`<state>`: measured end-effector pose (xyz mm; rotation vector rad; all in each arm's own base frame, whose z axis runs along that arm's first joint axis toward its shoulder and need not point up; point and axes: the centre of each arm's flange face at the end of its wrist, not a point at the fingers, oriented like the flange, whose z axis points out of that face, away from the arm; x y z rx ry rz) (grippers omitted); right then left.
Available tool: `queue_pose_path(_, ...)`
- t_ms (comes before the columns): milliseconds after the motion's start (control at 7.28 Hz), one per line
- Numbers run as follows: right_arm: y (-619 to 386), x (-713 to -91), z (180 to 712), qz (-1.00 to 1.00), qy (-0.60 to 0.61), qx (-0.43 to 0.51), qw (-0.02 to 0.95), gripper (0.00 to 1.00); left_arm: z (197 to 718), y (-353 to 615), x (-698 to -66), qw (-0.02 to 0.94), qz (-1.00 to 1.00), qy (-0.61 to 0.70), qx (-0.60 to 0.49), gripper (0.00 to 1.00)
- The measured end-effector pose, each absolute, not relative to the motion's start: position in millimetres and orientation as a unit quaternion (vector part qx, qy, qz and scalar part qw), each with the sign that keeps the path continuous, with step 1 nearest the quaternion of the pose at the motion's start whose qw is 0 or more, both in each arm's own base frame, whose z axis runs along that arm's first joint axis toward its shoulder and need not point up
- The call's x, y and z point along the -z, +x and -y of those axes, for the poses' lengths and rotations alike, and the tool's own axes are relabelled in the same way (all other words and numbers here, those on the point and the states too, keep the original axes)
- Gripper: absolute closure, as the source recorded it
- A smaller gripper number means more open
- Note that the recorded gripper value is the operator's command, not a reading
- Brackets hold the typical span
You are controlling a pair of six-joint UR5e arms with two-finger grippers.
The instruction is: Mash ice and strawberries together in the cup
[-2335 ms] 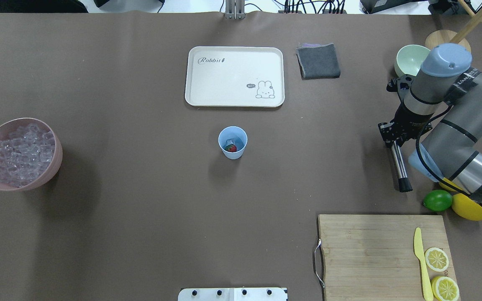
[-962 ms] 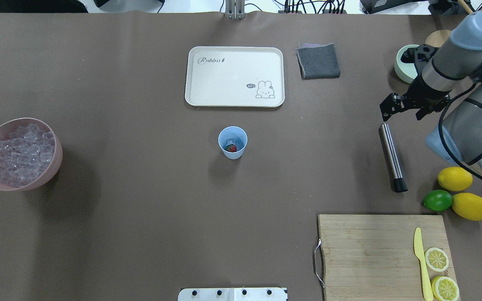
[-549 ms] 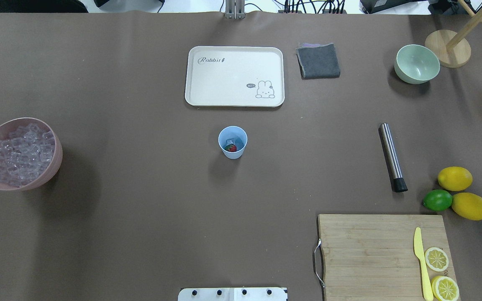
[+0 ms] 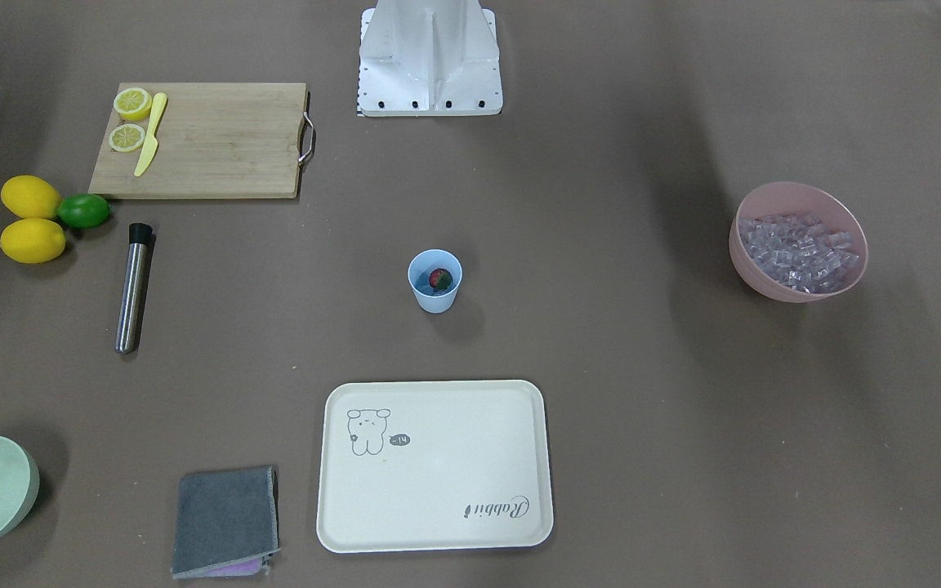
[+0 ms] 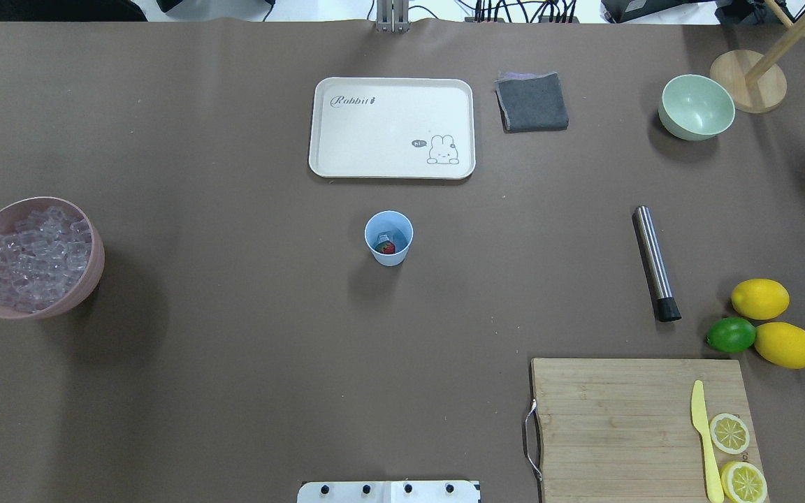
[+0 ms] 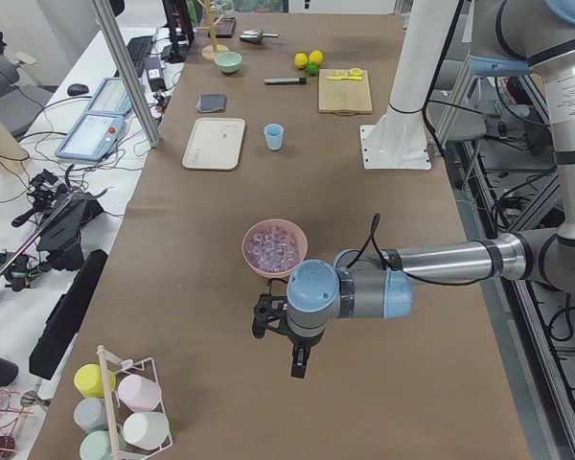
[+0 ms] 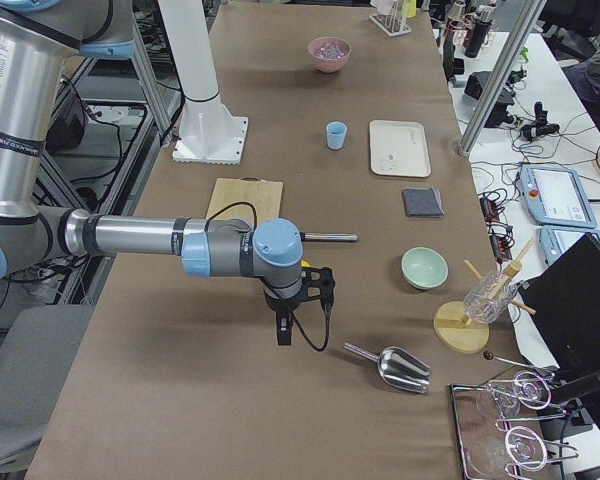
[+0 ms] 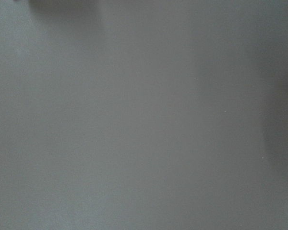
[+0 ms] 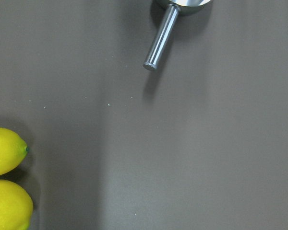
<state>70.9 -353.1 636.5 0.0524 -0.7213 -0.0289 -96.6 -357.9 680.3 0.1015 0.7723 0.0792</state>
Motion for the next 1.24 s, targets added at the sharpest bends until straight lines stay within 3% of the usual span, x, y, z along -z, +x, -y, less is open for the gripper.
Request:
queue_pose_path(549, 81.6, -646.7, 329.1, 0.348, 0.010, -0.002, 0.937, 0.00, 384.5, -91.4, -634.0, 0.924, -0.375, 0.075, -0.022, 0.00)
queue_pose_path(1236, 89.1, -669.6, 323.8, 0.344, -0.005, -0.018, 0.939, 0.00, 388.6, -85.2, -630.0, 0.923, -0.375, 0.076, -0.032, 0.00)
